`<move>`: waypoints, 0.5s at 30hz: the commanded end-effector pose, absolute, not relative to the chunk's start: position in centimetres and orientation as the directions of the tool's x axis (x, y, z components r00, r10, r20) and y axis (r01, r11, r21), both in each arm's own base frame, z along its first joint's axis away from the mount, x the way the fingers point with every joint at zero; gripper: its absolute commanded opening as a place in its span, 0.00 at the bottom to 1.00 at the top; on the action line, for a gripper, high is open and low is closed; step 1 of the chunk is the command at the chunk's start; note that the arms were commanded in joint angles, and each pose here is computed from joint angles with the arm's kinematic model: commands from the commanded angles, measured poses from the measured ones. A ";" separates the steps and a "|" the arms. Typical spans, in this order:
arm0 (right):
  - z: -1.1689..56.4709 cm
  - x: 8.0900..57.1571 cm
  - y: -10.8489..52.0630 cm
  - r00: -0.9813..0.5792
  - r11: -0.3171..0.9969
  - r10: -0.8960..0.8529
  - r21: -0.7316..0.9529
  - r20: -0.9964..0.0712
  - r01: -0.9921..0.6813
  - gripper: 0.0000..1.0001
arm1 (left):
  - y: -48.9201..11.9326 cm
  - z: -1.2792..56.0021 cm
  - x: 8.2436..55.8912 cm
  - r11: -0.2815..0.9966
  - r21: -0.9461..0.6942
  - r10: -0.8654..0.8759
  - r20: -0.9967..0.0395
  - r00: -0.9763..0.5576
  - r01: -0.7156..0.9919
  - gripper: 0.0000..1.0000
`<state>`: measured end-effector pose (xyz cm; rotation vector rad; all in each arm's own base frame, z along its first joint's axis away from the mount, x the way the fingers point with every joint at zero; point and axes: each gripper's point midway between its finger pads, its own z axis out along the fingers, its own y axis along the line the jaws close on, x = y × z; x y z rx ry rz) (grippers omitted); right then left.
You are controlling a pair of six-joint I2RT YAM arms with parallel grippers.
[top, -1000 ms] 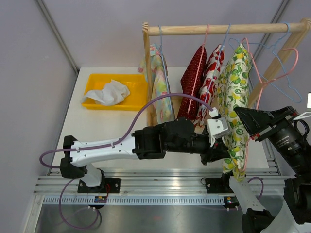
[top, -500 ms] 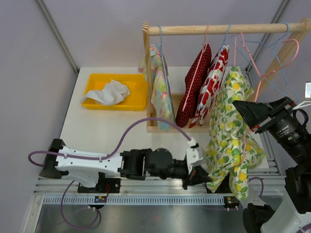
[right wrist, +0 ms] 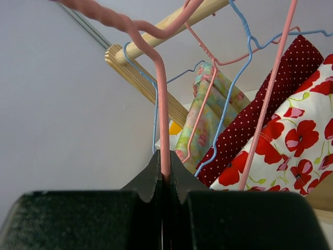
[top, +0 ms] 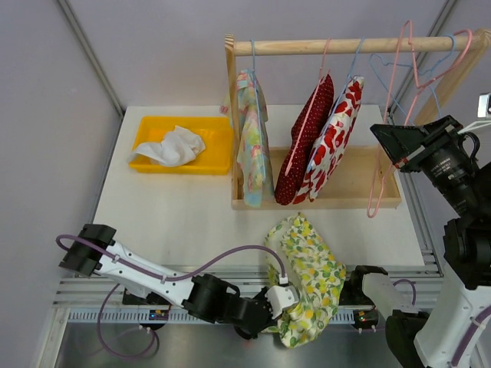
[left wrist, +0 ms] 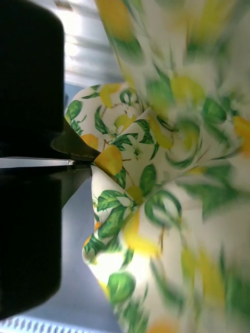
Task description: Remove the skirt from the hanger
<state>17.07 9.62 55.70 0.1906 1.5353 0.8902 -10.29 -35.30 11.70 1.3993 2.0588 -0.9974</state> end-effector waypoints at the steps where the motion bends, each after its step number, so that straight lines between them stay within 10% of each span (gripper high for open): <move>1: 55.9 18.3 9.6 -0.190 0.677 0.606 0.626 -0.772 -0.386 0.00 | -36.4 14.5 -7.4 0.356 -0.281 0.486 -0.760 -0.433 0.891 0.00; 15: 50.5 14.3 9.8 -0.319 0.686 0.595 0.673 -0.737 -0.276 0.00 | -34.9 17.1 1.3 0.479 -0.138 0.484 -0.782 -0.392 0.867 0.00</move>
